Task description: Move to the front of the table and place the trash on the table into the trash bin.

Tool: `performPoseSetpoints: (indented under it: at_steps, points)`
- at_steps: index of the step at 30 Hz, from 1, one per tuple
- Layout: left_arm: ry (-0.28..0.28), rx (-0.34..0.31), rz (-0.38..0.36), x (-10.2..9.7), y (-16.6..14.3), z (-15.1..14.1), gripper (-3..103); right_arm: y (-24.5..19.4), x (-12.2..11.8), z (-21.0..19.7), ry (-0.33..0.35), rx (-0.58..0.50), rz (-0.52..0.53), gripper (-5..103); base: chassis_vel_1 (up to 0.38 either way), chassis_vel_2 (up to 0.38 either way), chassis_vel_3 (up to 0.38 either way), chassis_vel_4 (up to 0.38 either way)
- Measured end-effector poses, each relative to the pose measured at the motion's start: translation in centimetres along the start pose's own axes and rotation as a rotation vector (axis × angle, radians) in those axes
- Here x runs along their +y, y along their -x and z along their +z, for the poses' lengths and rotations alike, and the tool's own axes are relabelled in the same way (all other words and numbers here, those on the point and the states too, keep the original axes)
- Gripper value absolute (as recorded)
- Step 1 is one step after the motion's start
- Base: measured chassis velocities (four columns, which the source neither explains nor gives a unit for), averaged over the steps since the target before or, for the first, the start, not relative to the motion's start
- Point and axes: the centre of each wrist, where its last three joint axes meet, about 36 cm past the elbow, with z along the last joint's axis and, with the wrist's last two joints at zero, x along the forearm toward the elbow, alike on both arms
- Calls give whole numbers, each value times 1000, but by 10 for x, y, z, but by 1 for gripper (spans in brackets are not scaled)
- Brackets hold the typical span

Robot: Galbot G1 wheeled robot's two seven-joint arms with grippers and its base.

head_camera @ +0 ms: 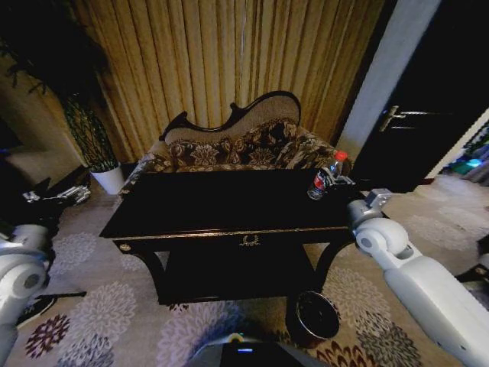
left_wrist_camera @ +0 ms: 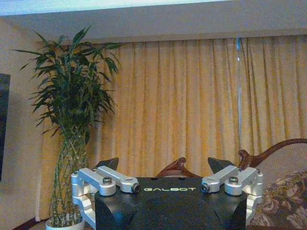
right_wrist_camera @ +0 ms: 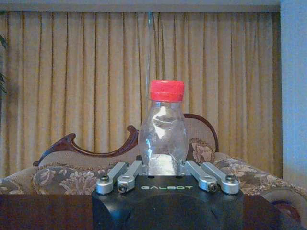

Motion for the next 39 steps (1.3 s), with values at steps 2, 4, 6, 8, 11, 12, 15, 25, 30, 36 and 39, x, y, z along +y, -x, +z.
performPoseSetpoints:
  at_steps: [2,4,6,8,11,12,15,25,30,36,39]
  points:
    - [0,-2,4,-1,0,0,100,-1,0,0,1,0,2,25,99,-110,-89,79]
    - [1,-2,6,-2,0,0,100,-2,-1,0,1,1,4,25,134,-142,-152,142]
    - [3,-2,9,-2,0,0,100,-2,-1,0,2,1,6,25,142,-142,-148,159]
    - [9,-5,14,-3,0,2,100,-3,-2,1,6,0,8,25,164,-159,-157,165]
    - [11,-7,16,-3,1,4,100,-3,-1,1,9,0,8,25,160,-164,-156,158]
    - [12,-7,16,-4,1,5,100,-3,-1,2,10,-1,9,25,139,-139,-154,150]
    - [12,-7,17,-4,1,6,100,-3,-1,2,11,-1,8,25,148,-138,-144,146]
    - [10,-1,26,-7,2,10,100,-1,3,11,18,11,5,25,89,-96,-82,91]
    - [10,1,31,-7,3,11,100,-1,3,12,19,12,5,25,87,-84,-82,83]
    - [10,3,36,-7,3,14,100,-1,4,14,15,15,4,25,96,-94,-109,113]
    - [7,2,34,-7,2,16,100,0,6,21,7,18,8,25,106,-99,-97,88]
